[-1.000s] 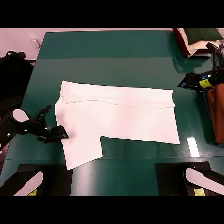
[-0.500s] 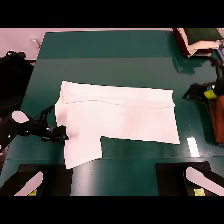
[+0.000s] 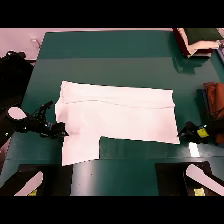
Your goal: Fold the shirts.
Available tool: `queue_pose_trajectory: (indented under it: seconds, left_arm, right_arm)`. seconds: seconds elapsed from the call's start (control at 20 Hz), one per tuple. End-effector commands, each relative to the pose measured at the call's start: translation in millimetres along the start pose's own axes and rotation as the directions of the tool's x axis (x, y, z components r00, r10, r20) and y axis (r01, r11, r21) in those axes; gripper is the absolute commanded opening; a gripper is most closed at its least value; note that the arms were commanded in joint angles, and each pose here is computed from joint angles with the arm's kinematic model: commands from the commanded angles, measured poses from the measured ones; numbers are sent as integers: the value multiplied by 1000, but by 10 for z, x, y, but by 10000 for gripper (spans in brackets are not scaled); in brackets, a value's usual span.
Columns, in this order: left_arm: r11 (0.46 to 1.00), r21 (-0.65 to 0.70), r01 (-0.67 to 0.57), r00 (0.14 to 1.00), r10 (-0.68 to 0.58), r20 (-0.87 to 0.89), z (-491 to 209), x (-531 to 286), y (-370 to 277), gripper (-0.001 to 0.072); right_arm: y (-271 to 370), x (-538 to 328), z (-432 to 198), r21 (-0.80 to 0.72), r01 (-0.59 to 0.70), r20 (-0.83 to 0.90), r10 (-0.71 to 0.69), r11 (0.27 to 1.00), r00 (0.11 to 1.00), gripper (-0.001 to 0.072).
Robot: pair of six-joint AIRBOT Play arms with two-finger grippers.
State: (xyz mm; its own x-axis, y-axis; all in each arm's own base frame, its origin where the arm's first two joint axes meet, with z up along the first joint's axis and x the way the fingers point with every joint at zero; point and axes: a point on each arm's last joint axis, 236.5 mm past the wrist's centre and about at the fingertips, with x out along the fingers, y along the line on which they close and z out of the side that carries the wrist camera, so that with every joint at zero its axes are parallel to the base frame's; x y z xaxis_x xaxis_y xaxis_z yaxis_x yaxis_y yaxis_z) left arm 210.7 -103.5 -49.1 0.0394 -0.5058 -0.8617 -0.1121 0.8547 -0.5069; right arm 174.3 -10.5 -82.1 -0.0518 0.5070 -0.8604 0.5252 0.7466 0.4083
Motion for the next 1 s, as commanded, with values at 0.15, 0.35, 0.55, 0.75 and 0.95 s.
queue_pose_trajectory:
  seconds: [0.15, 0.35, 0.55, 0.75, 0.95]
  left_arm:
    - [1000, 25, -10, 1000, 10, -15, -24, -36, 1, 27]
    - [993, 65, -97, 995, 94, 38, -169, -318, 53, 27]
    - [994, 63, -90, 995, 87, 48, -616, -615, -119, 27]
    - [992, 91, -87, 988, 74, 137, -507, -849, -274, 26]
    - [987, 120, -106, 958, 69, 278, 227, -962, -326, 27]
  right_arm:
    - [297, 238, 43, -96, -30, 8, 31, 995, 999, 164]
    - [356, -187, 19, -271, 121, 85, -102, 955, 991, 15]
    - [296, -657, -249, -356, 273, 166, -227, 894, 960, 14]
    - [452, -962, -195, -351, 309, 320, -197, 884, 927, 14]
    - [609, -1063, 111, -351, 281, 314, -170, 893, 934, 14]
